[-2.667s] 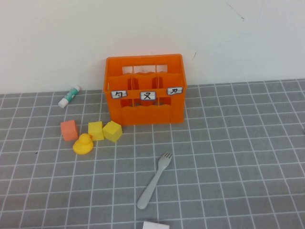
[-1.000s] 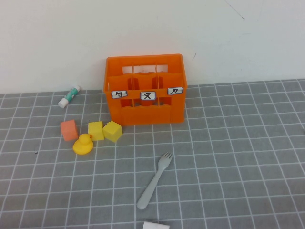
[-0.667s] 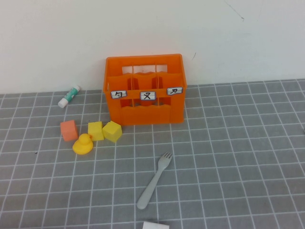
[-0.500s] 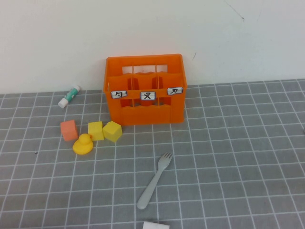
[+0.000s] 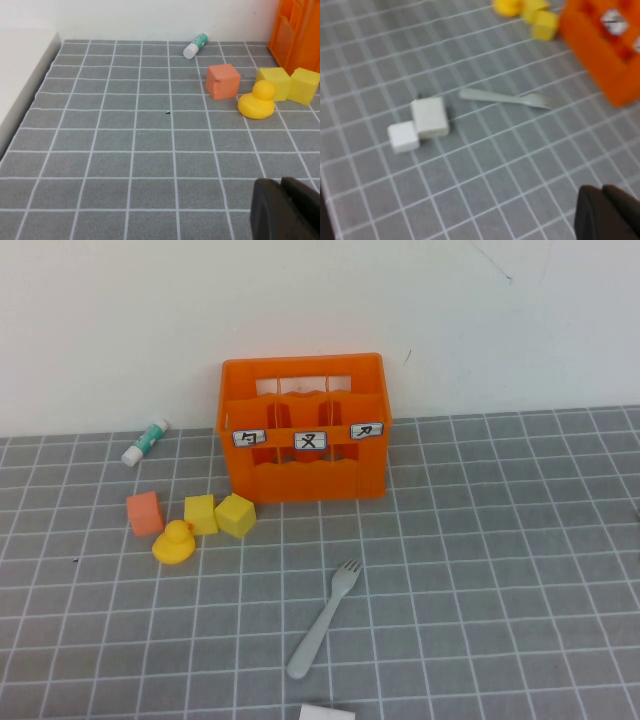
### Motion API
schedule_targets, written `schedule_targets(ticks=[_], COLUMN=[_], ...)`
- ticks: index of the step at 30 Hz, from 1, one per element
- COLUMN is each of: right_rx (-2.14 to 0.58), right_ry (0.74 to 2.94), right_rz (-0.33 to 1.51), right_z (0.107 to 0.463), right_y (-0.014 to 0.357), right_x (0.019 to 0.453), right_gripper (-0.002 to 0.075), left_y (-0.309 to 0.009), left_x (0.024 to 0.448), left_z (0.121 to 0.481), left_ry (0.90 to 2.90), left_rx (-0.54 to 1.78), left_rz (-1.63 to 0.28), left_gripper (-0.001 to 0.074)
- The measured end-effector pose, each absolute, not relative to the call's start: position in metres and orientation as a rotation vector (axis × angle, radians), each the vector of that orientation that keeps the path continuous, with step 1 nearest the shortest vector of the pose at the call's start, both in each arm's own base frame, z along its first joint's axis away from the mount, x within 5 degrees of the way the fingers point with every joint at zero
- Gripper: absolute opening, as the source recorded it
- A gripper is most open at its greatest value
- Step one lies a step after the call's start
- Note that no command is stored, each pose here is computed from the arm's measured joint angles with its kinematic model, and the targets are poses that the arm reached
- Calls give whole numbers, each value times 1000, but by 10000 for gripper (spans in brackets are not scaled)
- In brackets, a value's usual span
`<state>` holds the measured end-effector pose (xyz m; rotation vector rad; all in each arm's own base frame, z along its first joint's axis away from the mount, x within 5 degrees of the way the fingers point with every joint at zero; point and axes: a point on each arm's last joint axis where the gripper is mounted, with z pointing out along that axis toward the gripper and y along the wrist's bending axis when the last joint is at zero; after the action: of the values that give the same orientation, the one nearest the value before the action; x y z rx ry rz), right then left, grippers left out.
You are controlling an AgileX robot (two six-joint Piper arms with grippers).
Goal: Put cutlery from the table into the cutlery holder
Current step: Pick up the fork
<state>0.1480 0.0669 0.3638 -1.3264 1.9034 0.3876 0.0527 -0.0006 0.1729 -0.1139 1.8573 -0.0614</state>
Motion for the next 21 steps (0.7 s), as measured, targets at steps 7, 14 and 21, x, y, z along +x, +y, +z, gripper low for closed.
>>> schedule_targets(ticks=[7,14,21], right_rx=[-1682,-1999,-2245], right_ry=[1848,1669,1504], right_rz=[400,362,239], right_z=[345,301,256], right_y=[100,156,210], right_x=[185,214,241], right_gripper=[-3,-3,16], left_y=[-1,-1,-1], left_x=[53,53,53], left_z=[173,173,173], left_ry=[1857,1857,1857], left_rx=[-114,-114,-114], left_rz=[-61,-61,-61], left_gripper=[-1,-1,-1])
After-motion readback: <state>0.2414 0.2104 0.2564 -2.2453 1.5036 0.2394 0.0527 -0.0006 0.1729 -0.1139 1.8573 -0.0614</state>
